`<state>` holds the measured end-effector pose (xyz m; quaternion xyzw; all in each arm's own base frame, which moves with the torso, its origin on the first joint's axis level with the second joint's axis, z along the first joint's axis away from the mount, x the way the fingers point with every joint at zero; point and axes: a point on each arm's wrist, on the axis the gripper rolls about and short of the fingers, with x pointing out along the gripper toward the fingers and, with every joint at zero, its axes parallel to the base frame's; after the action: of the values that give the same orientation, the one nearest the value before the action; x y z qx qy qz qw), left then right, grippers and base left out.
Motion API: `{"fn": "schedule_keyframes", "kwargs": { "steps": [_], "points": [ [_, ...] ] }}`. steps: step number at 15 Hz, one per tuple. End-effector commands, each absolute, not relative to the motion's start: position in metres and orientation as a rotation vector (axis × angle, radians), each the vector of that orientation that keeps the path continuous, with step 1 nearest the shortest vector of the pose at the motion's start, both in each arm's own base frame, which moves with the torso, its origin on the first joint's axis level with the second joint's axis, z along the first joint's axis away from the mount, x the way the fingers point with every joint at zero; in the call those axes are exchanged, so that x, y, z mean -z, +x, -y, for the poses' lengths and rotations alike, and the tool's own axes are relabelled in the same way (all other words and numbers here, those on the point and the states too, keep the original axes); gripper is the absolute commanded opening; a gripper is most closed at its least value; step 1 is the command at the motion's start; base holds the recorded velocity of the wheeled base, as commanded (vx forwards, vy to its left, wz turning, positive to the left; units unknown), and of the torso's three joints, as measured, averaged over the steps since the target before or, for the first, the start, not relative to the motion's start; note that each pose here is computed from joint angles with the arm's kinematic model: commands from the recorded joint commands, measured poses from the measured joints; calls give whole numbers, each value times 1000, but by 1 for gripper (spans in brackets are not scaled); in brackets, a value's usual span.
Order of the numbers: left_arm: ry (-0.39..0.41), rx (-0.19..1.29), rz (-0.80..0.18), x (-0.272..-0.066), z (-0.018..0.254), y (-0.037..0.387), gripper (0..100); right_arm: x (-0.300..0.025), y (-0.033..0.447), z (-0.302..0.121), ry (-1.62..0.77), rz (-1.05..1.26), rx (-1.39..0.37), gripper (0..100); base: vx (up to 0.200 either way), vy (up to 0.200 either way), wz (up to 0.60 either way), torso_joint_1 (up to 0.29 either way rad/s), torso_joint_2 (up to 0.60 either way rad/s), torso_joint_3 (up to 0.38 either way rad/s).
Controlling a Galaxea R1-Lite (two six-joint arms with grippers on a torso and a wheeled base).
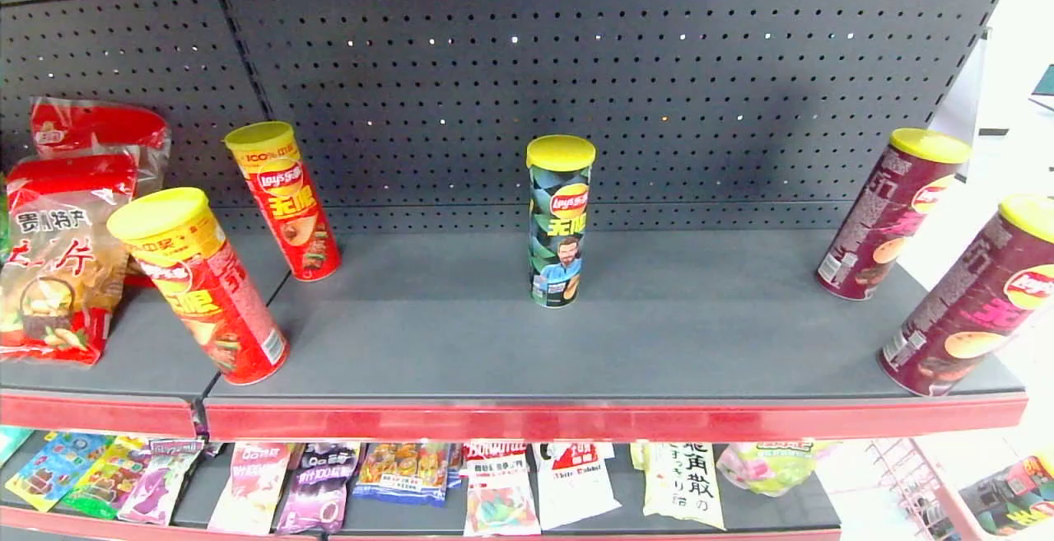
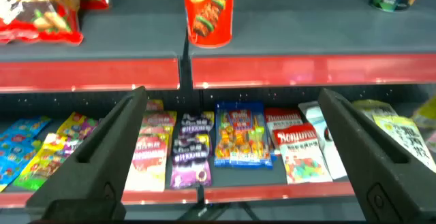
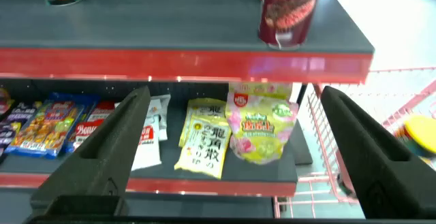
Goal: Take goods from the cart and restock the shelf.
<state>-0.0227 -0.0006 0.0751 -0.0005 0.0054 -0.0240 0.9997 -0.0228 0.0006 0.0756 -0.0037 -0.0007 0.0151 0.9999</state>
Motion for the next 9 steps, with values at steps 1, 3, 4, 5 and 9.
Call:
{"fn": "schedule_keyframes", "kwargs": {
  "steps": [1,3,4,5,9],
  "points": [
    [-2,48,-12,-75,1,-23,100,-76,-23,-1,-8,2,-31,100,-200,0,0,2,2,-7],
    [-2,48,-14,-75,1,-22,100,-76,-23,-1,-8,2,-31,100,-100,0,0,-6,-1,-1],
    [-2,48,-12,-75,1,-23,100,-76,-23,-1,-9,2,-31,100,0,0,0,0,0,0],
    [0,48,-12,-75,1,-23,100,-76,-23,-1,-9,2,-31,100,0,0,0,0,0,0],
    [3,46,-11,-75,1,-23,100,-76,-23,-1,-11,2,-31,100,0,-200,0,13,2,4]
  ]
}}
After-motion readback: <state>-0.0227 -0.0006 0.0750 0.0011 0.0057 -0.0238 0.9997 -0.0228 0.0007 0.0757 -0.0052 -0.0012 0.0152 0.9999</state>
